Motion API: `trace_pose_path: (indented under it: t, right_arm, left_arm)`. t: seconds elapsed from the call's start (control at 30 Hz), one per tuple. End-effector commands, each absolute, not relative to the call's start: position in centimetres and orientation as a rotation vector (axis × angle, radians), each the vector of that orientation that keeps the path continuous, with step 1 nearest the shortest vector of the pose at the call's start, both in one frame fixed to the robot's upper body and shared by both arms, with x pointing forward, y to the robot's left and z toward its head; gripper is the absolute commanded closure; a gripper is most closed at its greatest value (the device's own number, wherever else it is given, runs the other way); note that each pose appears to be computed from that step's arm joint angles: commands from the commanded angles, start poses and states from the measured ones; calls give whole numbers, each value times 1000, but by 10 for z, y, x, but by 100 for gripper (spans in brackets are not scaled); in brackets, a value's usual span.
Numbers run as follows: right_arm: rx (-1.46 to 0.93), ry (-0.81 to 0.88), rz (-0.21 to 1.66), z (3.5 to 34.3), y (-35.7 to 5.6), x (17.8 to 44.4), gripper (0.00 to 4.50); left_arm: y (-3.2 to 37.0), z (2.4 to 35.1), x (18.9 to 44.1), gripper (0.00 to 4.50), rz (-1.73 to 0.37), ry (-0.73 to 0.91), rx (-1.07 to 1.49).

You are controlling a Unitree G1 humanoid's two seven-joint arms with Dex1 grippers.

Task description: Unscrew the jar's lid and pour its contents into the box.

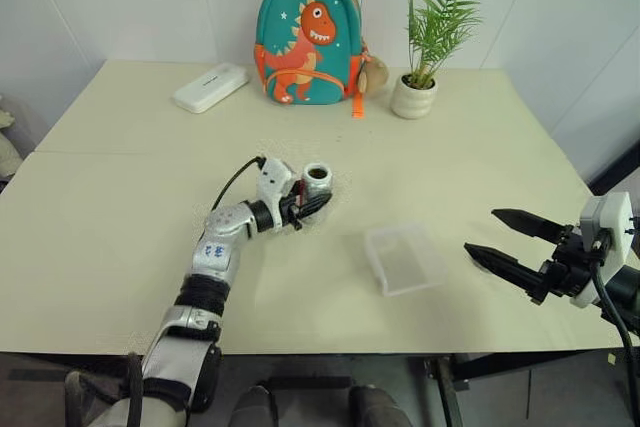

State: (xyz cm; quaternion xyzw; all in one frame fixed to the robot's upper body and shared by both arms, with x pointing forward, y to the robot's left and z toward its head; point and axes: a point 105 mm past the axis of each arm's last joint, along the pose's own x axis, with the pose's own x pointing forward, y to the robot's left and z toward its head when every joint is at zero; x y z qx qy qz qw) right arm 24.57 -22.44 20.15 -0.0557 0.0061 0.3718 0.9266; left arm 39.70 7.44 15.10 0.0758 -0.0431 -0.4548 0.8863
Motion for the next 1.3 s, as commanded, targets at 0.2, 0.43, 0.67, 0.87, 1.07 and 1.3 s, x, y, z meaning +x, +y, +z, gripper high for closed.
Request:
trace_pose_path:
  t: [0.2,0.43,0.67,0.87,1.07,1.3]
  right_arm:
    - [-142,-9,788,206,-221,247,1]
    - [-149,-12,793,208,-224,250,0]
    - [-158,-13,799,208,-226,254,0]
    - [-173,-10,803,210,-230,258,0]
    - [-196,-2,799,215,-235,259,0]
    - [-275,30,776,223,-252,256,0]
  left_arm:
    - [78,146,389,222,-966,-81,201]
    - [81,162,381,3,-1008,-99,243]
    - [94,174,372,3,-1103,-70,324]
    - [119,175,371,3,-1131,9,384]
    - [144,186,371,3,-1148,19,398]
    - [186,219,358,3,-1229,13,406]
